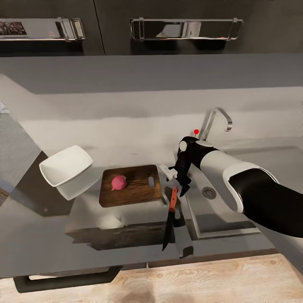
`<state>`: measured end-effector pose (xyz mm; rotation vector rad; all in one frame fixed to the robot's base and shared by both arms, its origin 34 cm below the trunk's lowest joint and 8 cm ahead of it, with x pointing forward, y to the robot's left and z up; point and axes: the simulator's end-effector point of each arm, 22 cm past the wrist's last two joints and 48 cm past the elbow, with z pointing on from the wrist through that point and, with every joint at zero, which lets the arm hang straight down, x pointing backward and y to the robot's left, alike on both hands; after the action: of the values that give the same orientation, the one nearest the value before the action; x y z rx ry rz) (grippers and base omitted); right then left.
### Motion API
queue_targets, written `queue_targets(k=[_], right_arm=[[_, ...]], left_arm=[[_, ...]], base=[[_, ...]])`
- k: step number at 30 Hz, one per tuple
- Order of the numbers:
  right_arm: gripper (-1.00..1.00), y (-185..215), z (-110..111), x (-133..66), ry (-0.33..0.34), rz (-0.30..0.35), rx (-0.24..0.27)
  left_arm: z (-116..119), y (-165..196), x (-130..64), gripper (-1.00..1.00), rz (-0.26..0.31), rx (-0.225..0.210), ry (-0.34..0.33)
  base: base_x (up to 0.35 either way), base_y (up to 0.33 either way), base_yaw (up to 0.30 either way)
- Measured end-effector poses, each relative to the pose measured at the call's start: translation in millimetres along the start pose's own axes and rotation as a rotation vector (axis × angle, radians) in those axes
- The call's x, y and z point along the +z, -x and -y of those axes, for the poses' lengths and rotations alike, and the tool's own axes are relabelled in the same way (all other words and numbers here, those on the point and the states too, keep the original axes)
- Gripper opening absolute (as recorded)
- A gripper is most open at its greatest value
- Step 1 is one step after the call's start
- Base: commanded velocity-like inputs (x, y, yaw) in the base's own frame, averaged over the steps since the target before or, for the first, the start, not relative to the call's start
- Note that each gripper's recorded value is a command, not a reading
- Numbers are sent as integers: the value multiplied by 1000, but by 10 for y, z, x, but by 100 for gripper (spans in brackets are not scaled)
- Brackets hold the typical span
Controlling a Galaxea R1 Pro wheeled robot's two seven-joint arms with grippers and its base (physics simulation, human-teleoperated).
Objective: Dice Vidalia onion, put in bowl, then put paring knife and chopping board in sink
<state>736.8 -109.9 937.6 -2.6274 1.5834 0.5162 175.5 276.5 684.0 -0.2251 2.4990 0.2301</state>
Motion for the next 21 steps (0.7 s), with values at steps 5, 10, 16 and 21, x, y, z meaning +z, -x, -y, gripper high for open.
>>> queue_targets(k=[5, 10, 16, 21], right_arm=[[100, 1, 4, 0, -2, 1, 0], [100, 1, 16, -2, -8, 0, 0], [100, 3, 36, -2, -18, 1, -1], [100, 1, 10, 82, -8, 8, 2]], left_arm=[[-2, -2, 0, 100, -1, 0, 1], [-4, -3, -1, 100, -1, 0, 1], [-6, -4, -2, 100, -1, 1, 2], [-14, -19, -8, 100, -6, 2, 3]], base=[[-230, 0, 0], [-28, 0, 0], [-2, 0, 0], [0, 0, 0]])
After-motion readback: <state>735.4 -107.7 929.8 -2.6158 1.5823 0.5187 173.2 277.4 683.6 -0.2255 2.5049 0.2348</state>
